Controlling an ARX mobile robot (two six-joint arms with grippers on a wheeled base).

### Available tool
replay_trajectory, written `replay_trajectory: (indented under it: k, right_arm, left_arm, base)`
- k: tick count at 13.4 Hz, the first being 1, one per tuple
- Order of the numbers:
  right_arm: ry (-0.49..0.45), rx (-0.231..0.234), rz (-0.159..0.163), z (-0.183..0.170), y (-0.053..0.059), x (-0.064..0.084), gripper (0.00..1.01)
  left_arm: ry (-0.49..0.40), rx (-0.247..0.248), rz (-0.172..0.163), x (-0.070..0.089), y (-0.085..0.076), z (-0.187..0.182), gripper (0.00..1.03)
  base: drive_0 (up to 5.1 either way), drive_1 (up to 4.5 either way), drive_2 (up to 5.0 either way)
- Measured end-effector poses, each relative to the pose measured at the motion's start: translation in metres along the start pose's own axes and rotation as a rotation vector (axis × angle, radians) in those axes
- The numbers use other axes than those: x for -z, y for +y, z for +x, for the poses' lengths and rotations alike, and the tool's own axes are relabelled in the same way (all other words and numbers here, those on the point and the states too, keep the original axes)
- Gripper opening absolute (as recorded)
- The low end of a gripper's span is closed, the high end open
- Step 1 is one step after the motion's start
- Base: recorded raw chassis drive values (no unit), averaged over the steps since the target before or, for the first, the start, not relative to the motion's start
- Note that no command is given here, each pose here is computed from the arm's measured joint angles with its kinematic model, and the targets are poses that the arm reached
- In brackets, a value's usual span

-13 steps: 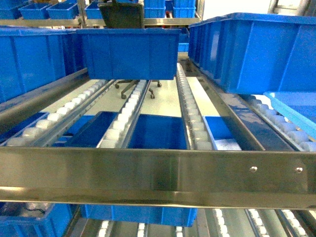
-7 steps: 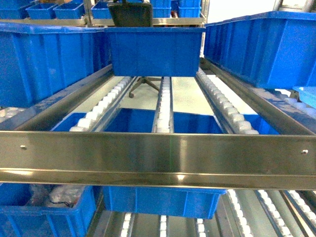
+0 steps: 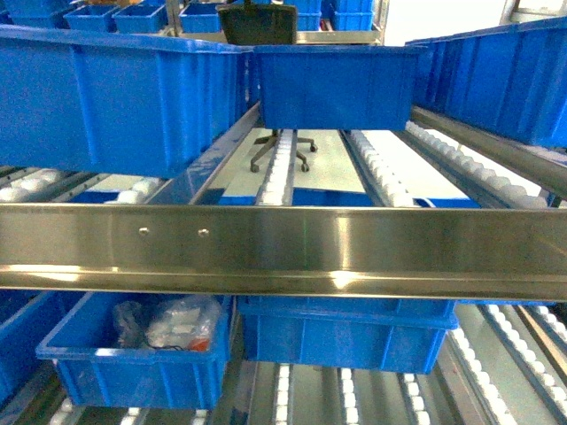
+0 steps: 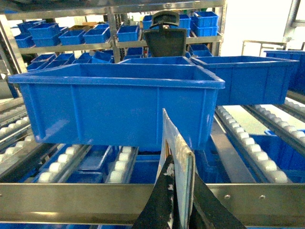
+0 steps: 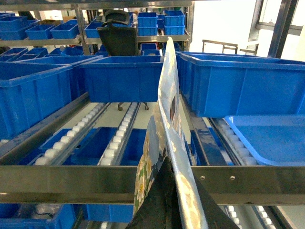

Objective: Move flower gift bag to table near conveyor

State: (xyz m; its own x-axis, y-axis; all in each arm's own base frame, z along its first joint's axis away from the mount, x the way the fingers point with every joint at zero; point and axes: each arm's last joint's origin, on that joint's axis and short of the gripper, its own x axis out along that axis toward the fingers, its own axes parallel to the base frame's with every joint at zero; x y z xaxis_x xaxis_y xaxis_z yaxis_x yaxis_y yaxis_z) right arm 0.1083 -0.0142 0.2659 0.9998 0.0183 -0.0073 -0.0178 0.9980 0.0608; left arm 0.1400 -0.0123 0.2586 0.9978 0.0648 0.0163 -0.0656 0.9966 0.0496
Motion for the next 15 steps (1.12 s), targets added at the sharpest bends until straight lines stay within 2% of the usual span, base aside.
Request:
replay_trajectory:
  k: [15]
  right_arm:
    - [0.0,0.0,0.0,0.0001,0.0,0.0,0.02]
  left_arm:
    - [0.0,0.001,0.0,0.0,0.0,0.0,0.02]
  base:
    - [-4.6,0.78,3.9]
